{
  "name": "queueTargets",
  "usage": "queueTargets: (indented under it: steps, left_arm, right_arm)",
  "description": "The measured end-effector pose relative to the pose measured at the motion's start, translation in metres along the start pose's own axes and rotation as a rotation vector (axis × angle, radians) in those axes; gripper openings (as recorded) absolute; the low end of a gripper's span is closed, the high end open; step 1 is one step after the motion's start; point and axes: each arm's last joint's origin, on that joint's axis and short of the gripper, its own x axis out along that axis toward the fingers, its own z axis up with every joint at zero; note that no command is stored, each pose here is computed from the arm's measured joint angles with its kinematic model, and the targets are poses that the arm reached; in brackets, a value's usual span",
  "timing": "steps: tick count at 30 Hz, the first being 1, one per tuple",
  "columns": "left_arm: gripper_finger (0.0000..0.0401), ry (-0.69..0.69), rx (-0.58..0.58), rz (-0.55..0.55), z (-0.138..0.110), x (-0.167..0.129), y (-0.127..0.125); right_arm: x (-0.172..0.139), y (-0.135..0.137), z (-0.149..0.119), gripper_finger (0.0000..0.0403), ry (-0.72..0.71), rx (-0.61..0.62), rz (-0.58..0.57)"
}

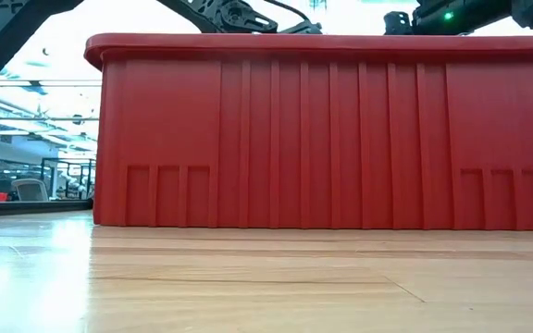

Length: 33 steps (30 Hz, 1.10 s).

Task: Pick and place slides into bin
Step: Put the black slipper into the red container

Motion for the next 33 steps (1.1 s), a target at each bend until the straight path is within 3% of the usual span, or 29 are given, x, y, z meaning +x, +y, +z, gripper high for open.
queueTargets:
  steps: [10,23,33]
  left_arm:
    - [0.0038,-0.019,0.048,-0.020,0.002,0.001,0.000]
    - [0.0174,-0.026,0.090,-0.019,0.002,-0.018,0.000]
    - [0.0209,-0.089,0.089,-0.008,0.009,-0.047,0.004]
  right_arm:
    - [0.000,0.000,-0.001,0.0254,0.005,-0.007,0.002]
    - [0.000,0.001,-0.002,0.0254,0.013,-0.016,0.004]
    - [0.000,0.001,-0.002,0.0254,0.017,-0.020,0.005]
